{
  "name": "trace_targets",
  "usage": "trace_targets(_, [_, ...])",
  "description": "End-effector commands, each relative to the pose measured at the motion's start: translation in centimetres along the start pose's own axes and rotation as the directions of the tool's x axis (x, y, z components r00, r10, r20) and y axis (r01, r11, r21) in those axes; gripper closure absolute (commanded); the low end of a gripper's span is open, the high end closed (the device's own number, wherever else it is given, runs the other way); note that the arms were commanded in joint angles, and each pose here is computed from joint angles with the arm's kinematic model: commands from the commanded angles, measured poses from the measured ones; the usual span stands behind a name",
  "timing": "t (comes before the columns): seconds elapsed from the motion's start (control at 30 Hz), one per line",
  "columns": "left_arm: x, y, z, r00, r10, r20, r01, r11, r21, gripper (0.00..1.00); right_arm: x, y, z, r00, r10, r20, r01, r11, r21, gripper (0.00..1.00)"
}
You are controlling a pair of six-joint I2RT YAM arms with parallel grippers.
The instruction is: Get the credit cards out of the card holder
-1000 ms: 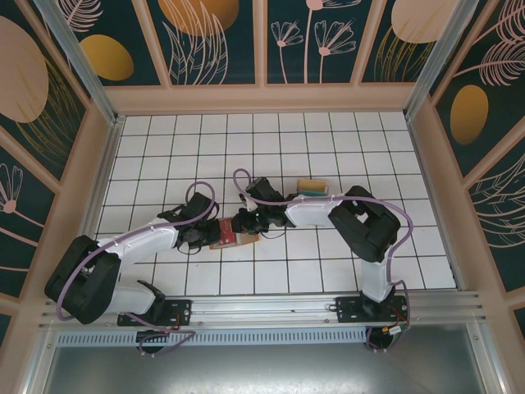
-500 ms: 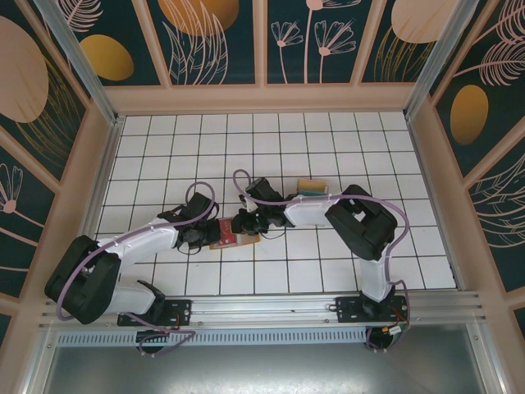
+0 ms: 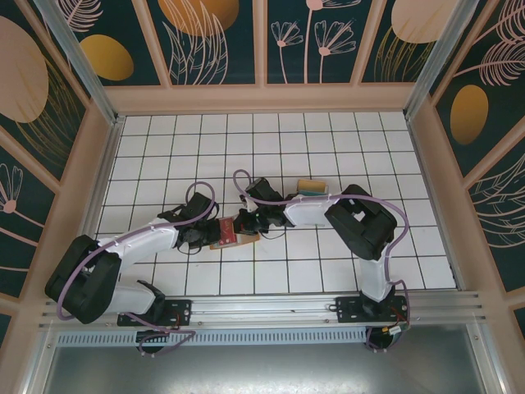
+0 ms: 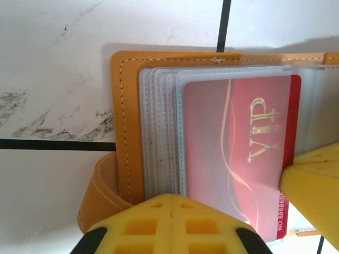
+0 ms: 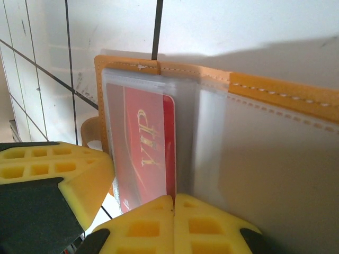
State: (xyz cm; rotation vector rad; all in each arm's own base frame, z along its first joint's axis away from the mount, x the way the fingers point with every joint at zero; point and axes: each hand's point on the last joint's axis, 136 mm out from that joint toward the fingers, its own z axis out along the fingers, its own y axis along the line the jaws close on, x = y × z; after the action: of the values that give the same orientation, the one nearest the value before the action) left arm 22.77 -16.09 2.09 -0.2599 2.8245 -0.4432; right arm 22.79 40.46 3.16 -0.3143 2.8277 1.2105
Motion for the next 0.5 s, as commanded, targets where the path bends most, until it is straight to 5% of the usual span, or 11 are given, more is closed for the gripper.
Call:
trace_targets(0.0, [0.8, 0.9, 0.6, 0.999, -0.022, -0.034, 0.021, 0.999, -0.036, 1.00, -0.3, -0.4, -0.1, 1.000, 0.002, 0.003, -0.002, 1.000, 0.017, 1.00])
trace_targets(0.47, [1.2, 2.4, 1.0, 0.998, -0.033, -0.052, 0.027, 0.993, -0.114, 1.00, 0.1, -2.2, -1.9, 0.999, 0.040, 0.032, -0.041, 0.998, 0.040, 1.00])
